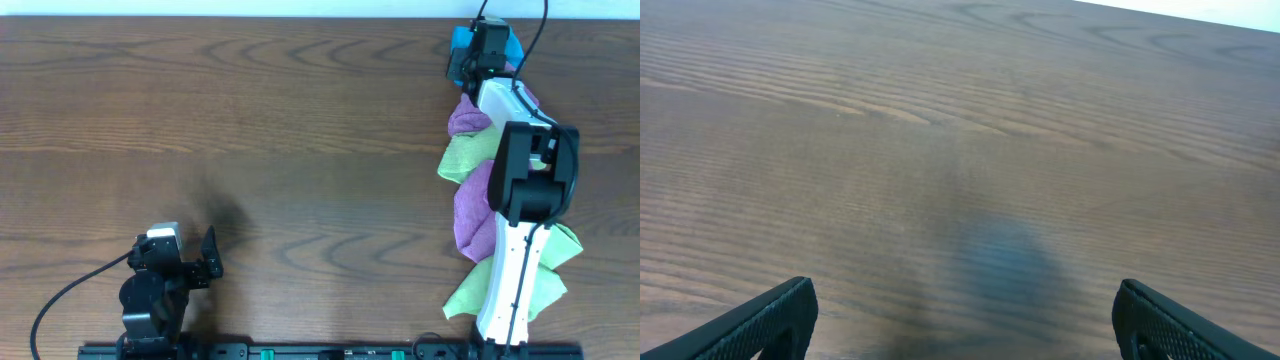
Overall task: Fold the cloth
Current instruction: 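Reach the right gripper to the top blue cloth and grasp it, then lift the blue cloth with the right gripper and pull it left toward the table center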
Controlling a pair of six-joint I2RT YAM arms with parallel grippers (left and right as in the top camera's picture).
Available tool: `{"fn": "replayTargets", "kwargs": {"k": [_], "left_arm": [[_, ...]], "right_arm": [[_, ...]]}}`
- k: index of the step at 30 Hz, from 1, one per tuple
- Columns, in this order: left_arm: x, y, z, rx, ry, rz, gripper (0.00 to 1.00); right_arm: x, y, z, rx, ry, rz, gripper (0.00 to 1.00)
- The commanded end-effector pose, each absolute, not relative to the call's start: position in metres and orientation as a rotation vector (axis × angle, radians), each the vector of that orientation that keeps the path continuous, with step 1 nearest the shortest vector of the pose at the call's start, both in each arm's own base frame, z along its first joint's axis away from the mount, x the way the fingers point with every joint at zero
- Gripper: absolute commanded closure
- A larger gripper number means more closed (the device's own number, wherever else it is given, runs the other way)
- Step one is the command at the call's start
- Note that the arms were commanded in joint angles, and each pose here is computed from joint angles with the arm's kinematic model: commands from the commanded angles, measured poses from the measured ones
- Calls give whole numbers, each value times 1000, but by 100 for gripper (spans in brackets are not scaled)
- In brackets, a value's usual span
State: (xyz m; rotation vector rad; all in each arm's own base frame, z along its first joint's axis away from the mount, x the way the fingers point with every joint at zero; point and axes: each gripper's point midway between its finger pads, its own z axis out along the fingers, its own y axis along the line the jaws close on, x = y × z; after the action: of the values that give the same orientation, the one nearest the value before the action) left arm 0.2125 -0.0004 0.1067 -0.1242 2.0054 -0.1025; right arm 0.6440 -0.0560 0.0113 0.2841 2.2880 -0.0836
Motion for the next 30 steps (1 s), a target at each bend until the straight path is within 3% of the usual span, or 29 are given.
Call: {"fn": "replayTargets", "kwargs": {"k": [1, 15, 17, 20, 21, 22, 23, 24, 30], "left_arm": [[212, 2, 100, -136, 2015, -90, 5], [212, 2, 100, -135, 2015, -90, 5], [212, 2, 100, -136, 2015, -90, 5], [212, 2, 100, -135, 2015, -90, 4], [212, 2, 100, -136, 2015, -90, 5], [212, 2, 100, -135, 2015, -90, 5], [212, 2, 100, -136, 2015, -90, 5], [212, 2, 100, -136, 2015, -90, 5], [212, 2, 100, -136, 2015, -90, 5]], "right_arm": [[649, -31, 9, 240, 2296, -53, 99], [653, 95, 77, -67, 2337, 10, 98], [650, 90, 84, -47, 2352, -71, 91], [641, 78, 81, -27, 2395, -150, 99], [637, 75, 77, -27, 2418, -156, 89], [634, 74, 74, -29, 2435, -161, 63], [630, 72, 71, -38, 2457, -170, 21], [625, 70, 66, -70, 2485, -188, 1], [604, 51, 59, -24, 2584, -210, 1]]}}
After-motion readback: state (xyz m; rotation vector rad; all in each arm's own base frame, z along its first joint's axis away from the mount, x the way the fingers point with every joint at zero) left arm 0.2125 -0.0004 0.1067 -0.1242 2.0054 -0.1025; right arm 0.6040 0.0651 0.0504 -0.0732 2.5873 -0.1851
